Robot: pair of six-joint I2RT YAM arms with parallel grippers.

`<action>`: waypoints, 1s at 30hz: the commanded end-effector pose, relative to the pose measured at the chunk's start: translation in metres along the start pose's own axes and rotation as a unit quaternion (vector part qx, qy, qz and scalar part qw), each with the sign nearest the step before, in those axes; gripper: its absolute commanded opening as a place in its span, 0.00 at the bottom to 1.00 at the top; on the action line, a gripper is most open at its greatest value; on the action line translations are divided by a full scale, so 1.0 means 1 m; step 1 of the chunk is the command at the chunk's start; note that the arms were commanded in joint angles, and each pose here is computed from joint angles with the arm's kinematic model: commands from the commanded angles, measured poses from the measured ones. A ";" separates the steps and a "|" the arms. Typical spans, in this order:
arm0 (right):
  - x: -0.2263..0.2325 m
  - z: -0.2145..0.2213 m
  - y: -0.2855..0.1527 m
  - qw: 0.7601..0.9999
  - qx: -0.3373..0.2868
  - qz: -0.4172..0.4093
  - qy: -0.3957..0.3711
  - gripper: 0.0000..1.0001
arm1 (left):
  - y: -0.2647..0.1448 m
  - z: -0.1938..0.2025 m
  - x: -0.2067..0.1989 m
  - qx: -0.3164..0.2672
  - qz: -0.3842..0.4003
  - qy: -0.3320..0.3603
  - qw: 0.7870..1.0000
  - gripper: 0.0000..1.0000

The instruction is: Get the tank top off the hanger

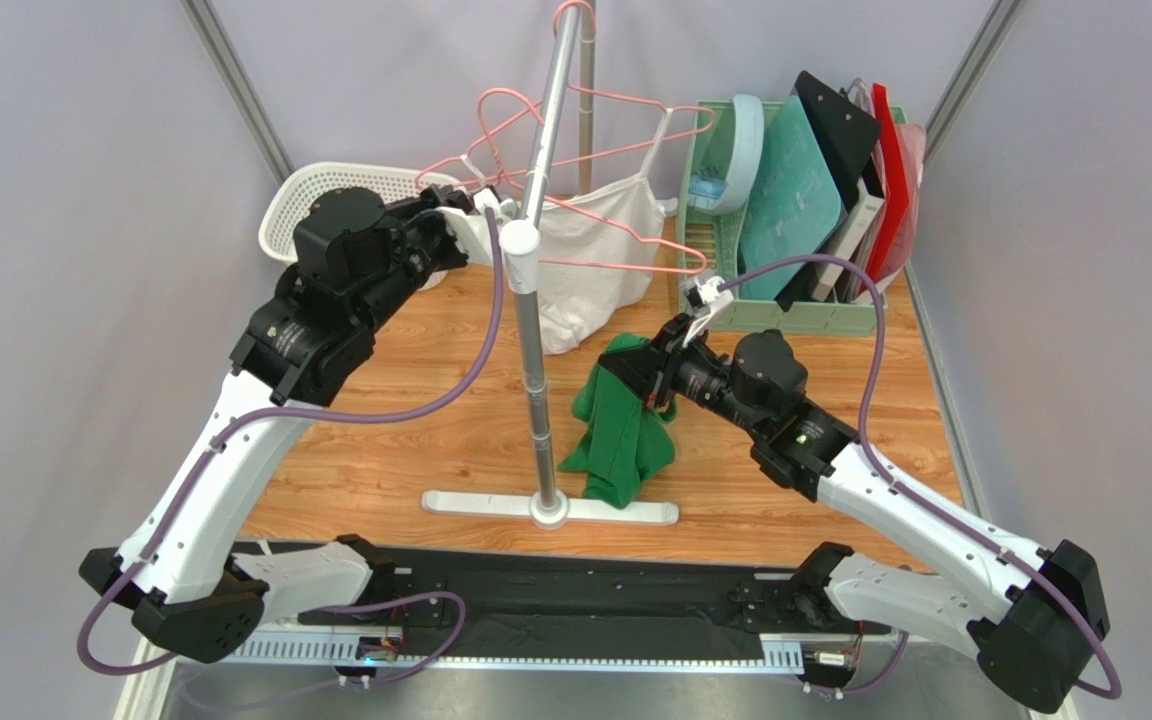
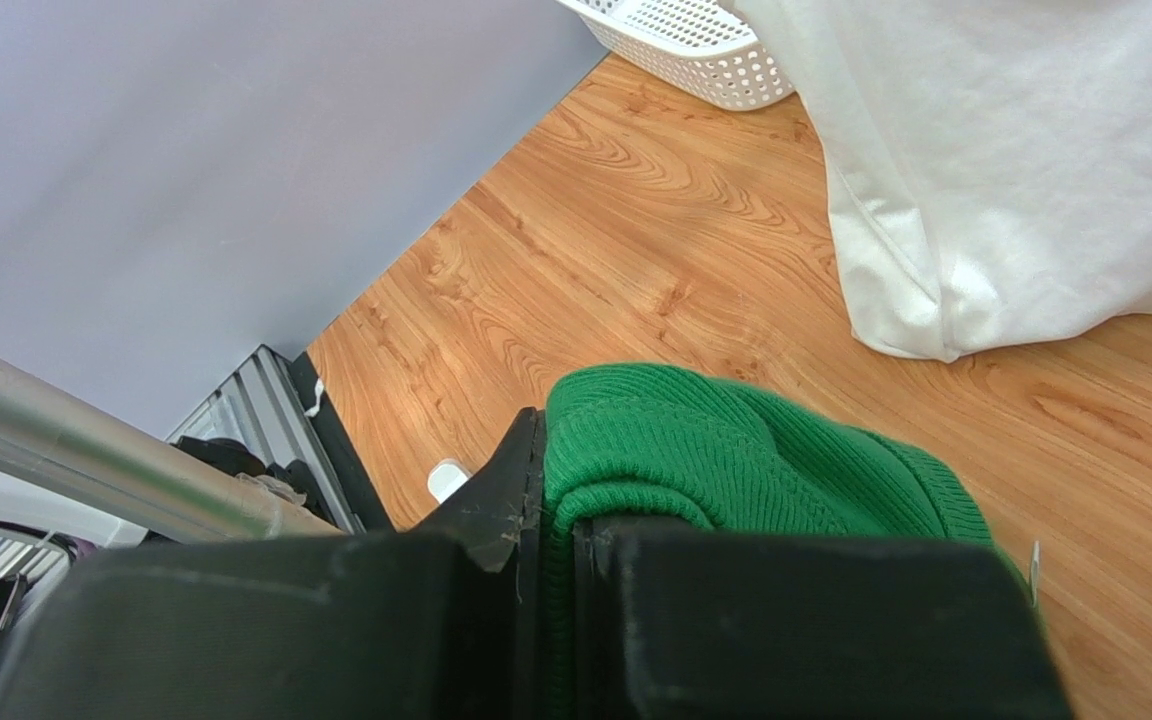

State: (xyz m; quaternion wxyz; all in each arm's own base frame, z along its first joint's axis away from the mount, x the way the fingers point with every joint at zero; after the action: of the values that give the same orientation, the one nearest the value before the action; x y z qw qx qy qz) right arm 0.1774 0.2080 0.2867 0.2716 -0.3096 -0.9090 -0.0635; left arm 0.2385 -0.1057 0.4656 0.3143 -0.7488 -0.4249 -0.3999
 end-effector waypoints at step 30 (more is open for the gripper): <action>0.013 -0.019 -0.005 0.998 -0.047 -0.037 -0.011 0.00 | 0.025 0.007 -0.010 0.014 -0.028 0.124 0.992 0.11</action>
State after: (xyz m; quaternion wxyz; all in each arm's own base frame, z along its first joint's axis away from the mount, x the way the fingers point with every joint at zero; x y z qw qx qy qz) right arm 0.1756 0.2072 0.2883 0.2689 -0.3044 -0.9113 -0.0675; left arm 0.2612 -0.1178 0.4558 0.3431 -0.6931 -0.4064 -0.4866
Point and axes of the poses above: each gripper's point midway between its finger pads, its own y axis out along the fingers, its own x axis along the line the jaws close on, z = x × y, the point moved 10 cm from there along -y, back along the fingers, and after that the axes turned 5 degrees about y, right-handed, at the moved point
